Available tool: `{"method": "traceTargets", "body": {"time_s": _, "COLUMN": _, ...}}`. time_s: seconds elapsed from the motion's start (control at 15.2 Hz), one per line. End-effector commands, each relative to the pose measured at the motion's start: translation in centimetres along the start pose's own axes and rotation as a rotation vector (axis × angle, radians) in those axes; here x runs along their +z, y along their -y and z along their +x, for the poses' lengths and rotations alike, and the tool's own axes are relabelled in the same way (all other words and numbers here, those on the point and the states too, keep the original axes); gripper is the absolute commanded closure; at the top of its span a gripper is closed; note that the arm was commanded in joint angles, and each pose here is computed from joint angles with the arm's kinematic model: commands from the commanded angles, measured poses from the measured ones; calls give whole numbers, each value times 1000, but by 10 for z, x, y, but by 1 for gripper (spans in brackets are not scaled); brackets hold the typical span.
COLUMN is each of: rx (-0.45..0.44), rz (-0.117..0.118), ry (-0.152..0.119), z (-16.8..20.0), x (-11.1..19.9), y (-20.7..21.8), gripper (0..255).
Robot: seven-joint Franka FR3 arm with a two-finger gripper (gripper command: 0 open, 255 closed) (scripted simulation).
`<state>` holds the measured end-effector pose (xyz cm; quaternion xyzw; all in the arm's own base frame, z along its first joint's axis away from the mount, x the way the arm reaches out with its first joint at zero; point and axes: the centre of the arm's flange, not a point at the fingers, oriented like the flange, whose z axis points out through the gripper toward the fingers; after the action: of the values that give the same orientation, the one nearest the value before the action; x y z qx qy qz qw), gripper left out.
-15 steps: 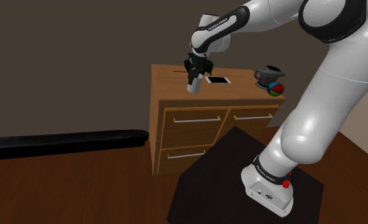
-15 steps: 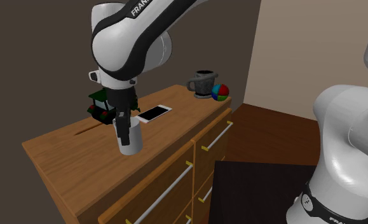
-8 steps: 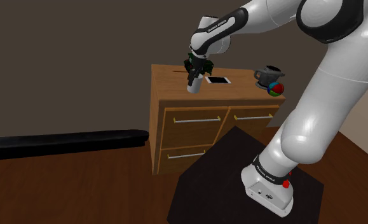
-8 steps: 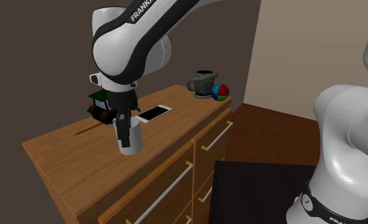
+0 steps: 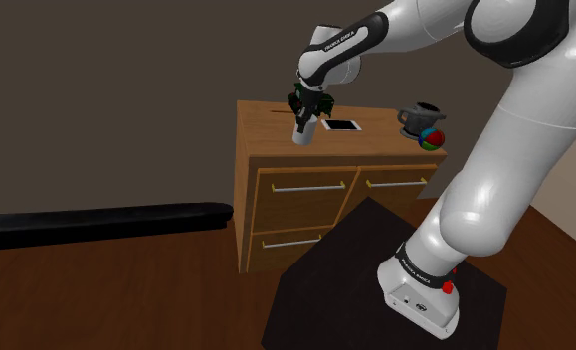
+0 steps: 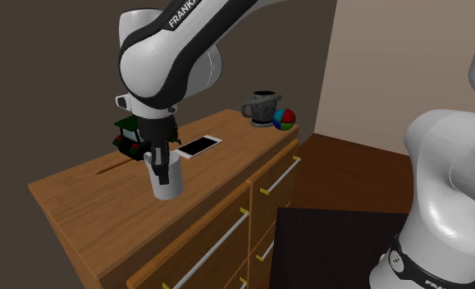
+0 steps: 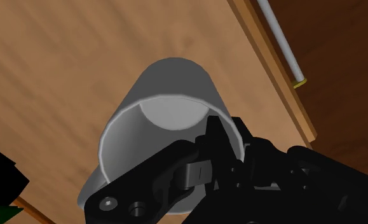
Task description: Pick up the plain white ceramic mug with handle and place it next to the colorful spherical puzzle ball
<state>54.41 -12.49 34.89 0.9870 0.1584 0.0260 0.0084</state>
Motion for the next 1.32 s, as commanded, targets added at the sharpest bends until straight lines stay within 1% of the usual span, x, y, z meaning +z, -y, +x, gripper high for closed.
{"method": "traceTargets", "body": {"time_s": 0.0, "rx": 0, "rz": 0, "ry": 0, "z": 0, "x": 0, "y": 0, "gripper": 255}}
{"method": "traceTargets", "body": {"time_s": 0.13, "rx": 0, "rz": 0, "ry": 0, "z": 0, "x": 0, "y": 0, "gripper": 255}}
{"method": "traceTargets", "body": {"time_s": 1.25, "rx": 0, "rz": 0, "ry": 0, "z": 4, "x": -90, "y": -2, "gripper": 255}}
